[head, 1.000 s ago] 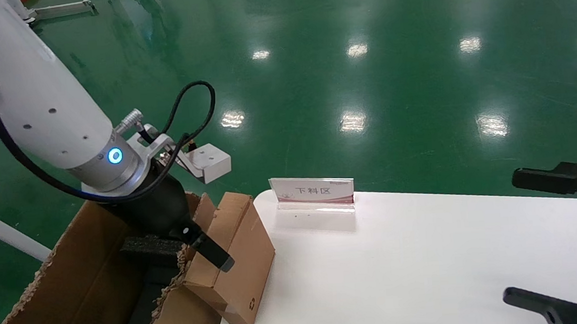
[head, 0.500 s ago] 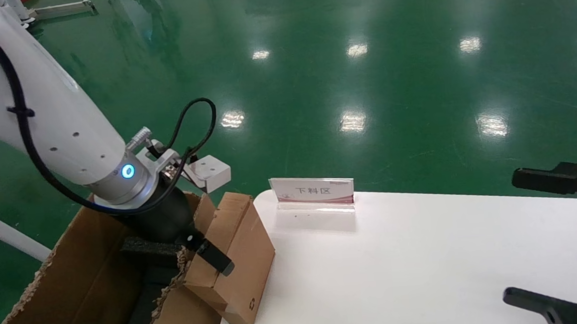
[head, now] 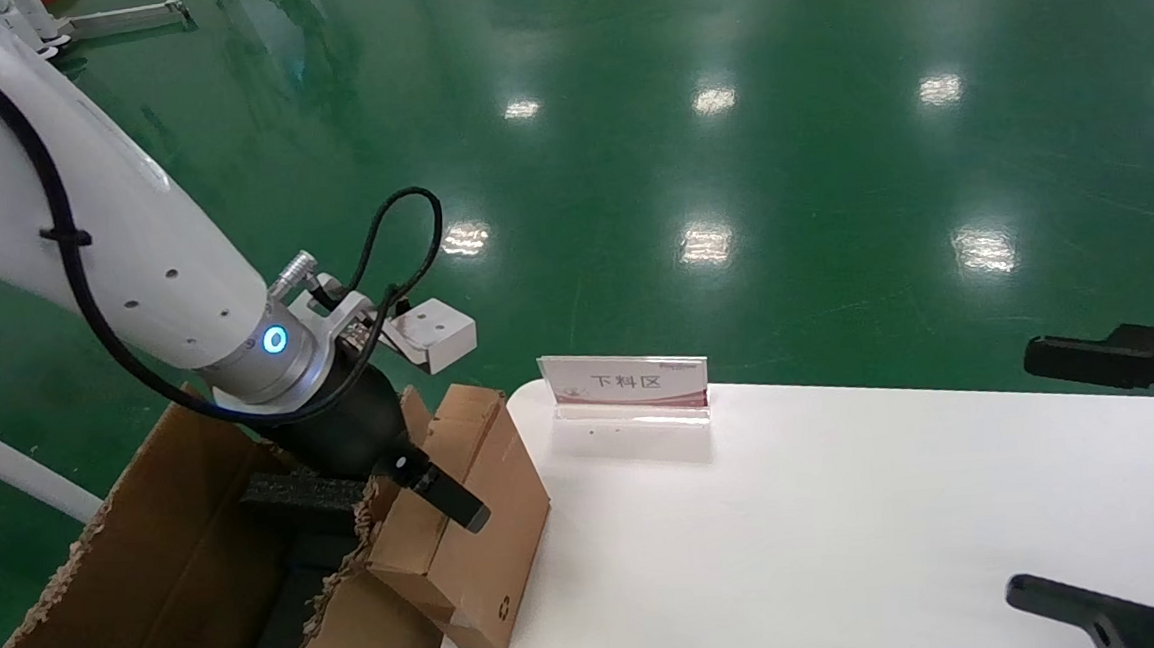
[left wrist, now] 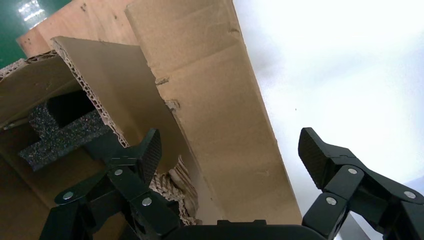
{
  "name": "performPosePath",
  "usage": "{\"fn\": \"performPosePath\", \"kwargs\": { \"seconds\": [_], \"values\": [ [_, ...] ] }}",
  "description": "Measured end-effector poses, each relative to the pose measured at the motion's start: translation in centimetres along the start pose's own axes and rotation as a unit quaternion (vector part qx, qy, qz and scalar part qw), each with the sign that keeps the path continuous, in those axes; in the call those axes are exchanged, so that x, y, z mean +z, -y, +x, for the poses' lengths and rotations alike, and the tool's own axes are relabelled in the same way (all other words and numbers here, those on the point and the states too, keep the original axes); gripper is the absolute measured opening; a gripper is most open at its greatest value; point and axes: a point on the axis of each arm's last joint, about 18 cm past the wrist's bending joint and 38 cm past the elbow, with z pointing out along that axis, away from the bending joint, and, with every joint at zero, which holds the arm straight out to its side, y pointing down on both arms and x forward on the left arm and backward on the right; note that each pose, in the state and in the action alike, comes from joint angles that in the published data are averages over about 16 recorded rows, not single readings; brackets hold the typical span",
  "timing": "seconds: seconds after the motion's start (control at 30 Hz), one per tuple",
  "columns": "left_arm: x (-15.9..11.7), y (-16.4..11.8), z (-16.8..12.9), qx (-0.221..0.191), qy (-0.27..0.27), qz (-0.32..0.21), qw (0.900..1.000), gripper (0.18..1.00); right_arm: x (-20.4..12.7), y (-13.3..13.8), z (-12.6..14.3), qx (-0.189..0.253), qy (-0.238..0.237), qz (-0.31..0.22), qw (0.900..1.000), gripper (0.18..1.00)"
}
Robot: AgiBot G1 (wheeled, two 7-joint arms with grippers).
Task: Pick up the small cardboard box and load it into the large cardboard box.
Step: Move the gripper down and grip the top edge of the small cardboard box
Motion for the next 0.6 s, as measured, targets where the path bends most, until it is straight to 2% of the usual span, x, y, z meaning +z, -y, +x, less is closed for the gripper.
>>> {"fn": "performPosePath", "kwargs": {
  "seconds": [0.17,0.6],
  "values": [
    [0.08,0.06,-0.01,0.0,-0.001,0.002,1.0,0.992,0.0,0.0,0.0,0.0,0.0,0.0,1.0,0.995],
    [0.17,0.11,-0.02,0.0,-0.001,0.004,1.0,0.892,-0.01,0.0,0.01,0.0,0.0,0.0,1.0,0.993]
  ]
}}
